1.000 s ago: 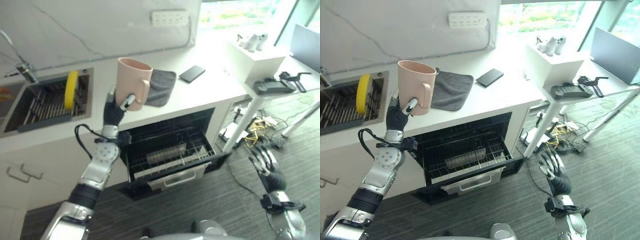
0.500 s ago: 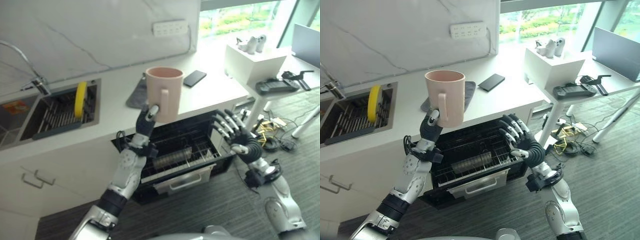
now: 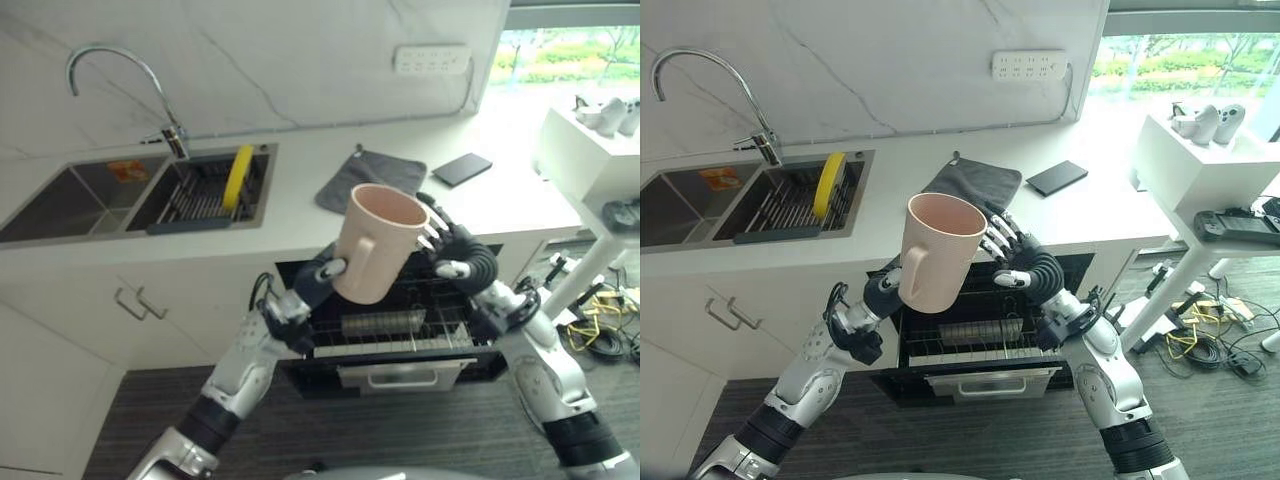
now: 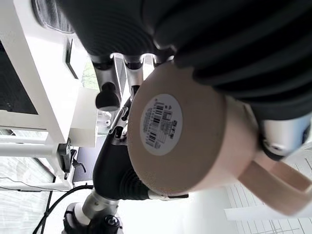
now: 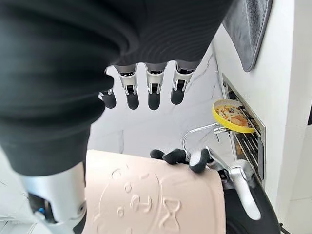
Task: Place the dishes in the dishwasher.
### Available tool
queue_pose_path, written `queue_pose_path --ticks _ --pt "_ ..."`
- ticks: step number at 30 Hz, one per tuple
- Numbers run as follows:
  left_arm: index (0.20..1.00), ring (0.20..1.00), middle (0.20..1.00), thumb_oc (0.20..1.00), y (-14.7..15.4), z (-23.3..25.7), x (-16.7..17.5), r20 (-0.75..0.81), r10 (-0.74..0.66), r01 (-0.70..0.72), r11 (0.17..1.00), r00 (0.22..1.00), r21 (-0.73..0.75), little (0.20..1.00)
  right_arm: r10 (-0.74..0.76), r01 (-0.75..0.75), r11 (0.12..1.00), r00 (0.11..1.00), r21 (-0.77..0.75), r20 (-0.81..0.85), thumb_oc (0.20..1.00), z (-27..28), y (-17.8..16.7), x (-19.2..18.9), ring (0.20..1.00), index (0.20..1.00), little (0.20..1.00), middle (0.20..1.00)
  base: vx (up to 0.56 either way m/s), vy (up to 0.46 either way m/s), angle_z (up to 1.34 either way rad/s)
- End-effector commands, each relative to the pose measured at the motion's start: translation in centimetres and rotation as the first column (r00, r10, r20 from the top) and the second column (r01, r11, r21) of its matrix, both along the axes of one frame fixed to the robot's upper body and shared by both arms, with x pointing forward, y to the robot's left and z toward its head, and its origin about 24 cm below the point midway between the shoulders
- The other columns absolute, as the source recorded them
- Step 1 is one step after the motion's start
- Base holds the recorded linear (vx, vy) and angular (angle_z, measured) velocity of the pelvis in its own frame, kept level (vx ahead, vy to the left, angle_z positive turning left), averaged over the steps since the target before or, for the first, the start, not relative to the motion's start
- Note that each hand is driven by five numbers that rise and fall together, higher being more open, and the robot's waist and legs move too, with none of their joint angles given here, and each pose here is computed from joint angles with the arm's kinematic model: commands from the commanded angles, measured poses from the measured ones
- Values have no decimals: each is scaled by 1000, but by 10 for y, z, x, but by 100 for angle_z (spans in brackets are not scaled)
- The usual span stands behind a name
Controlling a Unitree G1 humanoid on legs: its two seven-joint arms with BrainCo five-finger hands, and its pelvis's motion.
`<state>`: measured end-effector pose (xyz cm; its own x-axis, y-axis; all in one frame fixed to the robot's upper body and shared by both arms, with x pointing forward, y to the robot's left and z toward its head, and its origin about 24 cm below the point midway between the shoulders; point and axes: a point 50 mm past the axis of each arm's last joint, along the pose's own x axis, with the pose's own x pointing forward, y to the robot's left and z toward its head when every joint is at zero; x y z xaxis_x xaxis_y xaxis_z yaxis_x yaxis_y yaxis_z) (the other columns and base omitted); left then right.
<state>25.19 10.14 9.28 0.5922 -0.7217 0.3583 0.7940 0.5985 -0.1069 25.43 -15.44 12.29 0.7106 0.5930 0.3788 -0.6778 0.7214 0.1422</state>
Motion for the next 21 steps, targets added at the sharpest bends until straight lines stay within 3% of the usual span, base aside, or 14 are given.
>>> queue_pose_path --ticks 1,12,21 --pt "200 200 200 200 0 27 8 119 -5 8 1000 993 -29 200 23 -31 998 991 59 129 1000 30 6 1 1000 1000 1000 1000 0 0 0" --pt "200 200 200 200 -4 21 9 121 -14 9 999 993 43 200 159 -163 986 984 39 80 1000 30 25 0 1000 1000 1000 1000 4 0 -1" --pt "200 200 200 200 -3 17 9 139 10 -27 992 990 120 200 182 -182 983 981 3 66 1000 27 29 -2 1000 1000 1000 1000 0 0 0"
